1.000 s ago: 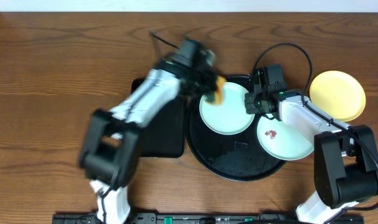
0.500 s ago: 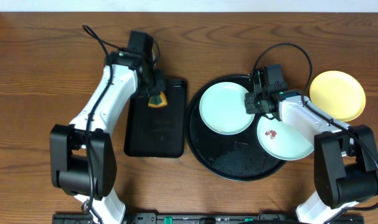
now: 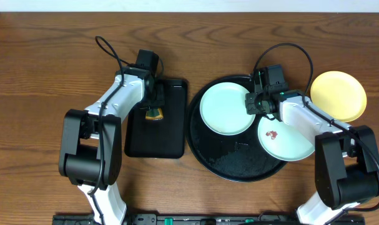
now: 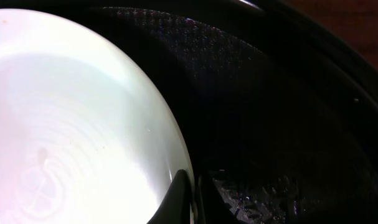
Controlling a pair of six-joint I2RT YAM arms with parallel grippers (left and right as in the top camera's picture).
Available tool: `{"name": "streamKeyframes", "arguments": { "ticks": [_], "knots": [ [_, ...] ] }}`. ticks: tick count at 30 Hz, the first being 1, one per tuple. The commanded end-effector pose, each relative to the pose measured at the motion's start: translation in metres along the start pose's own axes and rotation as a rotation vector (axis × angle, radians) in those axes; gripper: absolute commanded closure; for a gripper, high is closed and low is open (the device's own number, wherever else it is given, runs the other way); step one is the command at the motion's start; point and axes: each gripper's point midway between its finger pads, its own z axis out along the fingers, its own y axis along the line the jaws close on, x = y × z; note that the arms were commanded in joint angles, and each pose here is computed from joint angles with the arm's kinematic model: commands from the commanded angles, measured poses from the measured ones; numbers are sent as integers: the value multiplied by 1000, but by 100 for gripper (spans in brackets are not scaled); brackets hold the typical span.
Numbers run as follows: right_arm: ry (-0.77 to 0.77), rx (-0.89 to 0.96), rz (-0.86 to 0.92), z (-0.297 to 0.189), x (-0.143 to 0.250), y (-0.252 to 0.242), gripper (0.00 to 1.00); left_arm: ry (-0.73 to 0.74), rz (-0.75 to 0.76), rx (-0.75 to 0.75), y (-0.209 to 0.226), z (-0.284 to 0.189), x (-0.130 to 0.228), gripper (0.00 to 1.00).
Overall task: Clean dirty plates on tray and stack at the side
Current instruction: 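Grasp the rim of the scrubbed pale green plate with right gripper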
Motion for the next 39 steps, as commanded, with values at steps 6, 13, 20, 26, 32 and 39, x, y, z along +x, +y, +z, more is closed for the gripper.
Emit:
{"name": "streamKeyframes", "arguments": {
  "ticks": [6,13,20,26,32,39],
  "knots": [
    [8,23,-7,4,2,-3,80,3,1,-26,6,1,3,34],
    [8,23,-7,4,2,-3,80,5,1,-26,6,1,3,18],
    [11,23,-9,5,3,-2,82,5,1,-26,6,1,3,18],
    [14,22,-10,6,4,-1,88,5,1,-26,6,1,3,17],
    [12,23,-11,6,4,-1,87,5,1,-26,6,1,3,17],
    [10,22,-11,6,3,-1,99,5,1,-26,6,1,3,17]
  ]
}}
